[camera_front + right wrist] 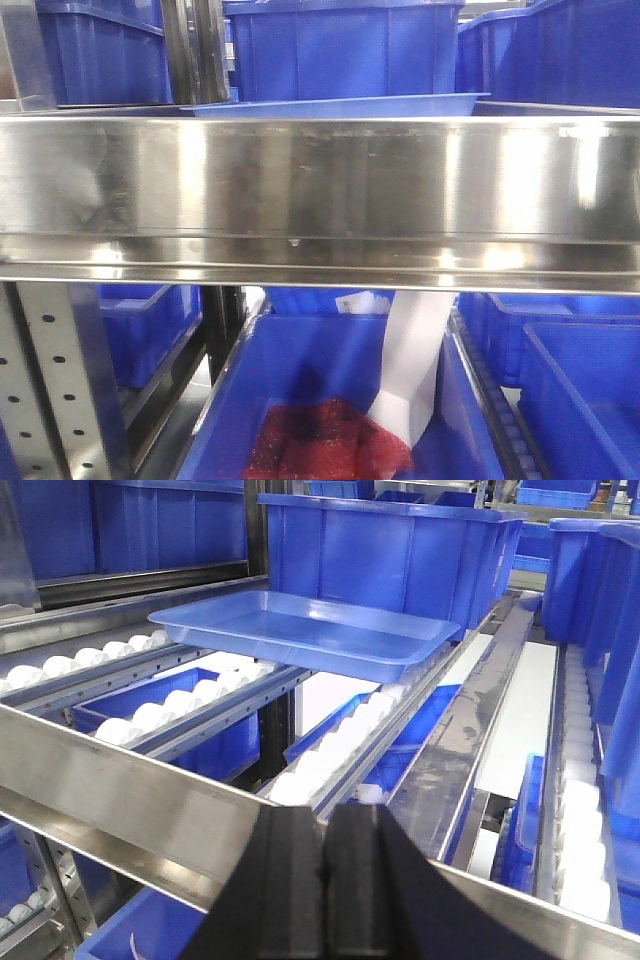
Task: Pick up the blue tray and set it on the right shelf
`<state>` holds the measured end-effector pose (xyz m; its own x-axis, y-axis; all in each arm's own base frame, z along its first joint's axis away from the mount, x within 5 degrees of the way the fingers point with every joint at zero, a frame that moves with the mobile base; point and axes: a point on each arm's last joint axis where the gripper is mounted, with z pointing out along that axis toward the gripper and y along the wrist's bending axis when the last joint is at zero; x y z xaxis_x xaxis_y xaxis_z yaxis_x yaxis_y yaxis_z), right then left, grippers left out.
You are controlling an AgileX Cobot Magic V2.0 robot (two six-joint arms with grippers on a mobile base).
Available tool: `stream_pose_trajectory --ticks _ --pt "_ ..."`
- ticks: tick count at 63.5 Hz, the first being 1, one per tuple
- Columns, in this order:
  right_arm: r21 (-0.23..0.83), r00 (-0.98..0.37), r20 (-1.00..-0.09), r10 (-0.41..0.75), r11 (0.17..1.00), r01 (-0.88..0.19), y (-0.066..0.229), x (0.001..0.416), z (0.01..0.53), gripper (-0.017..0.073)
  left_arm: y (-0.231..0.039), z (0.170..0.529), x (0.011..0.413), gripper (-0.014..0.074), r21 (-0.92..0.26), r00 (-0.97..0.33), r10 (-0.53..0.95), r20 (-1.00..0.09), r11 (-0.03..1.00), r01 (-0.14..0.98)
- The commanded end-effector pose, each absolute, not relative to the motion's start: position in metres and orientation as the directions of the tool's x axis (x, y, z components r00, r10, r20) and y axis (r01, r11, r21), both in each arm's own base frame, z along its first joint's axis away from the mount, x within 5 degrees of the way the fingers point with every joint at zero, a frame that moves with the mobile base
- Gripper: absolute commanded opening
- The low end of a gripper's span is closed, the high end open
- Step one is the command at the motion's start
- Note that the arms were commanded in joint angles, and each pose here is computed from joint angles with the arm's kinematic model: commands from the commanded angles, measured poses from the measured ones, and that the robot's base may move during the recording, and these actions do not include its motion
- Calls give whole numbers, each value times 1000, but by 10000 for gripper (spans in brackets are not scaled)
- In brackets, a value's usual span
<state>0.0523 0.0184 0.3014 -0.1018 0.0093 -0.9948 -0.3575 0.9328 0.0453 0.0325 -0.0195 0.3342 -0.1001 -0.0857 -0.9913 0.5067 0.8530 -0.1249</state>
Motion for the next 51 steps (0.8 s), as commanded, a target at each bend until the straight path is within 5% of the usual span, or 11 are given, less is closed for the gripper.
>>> stream_pose_trajectory --ticks 1,27,37,51 --pt "21 13 -1000 28 929 -369 19 52 319 55 -16 347 31 -48 -133 -8 -146 -989 880 456" --pt "21 12 -1000 27 929 -369 19 52 319 55 -4 232 49 -48 -165 40 -169 -985 983 84" --pt "21 9 -1000 26 929 -369 19 52 318 55 0 202 56 -48 -134 152 -137 -979 991 31" --pt "21 9 -1000 26 929 -369 19 52 318 55 -1 198 56 -48 -134 89 -135 -987 991 27"
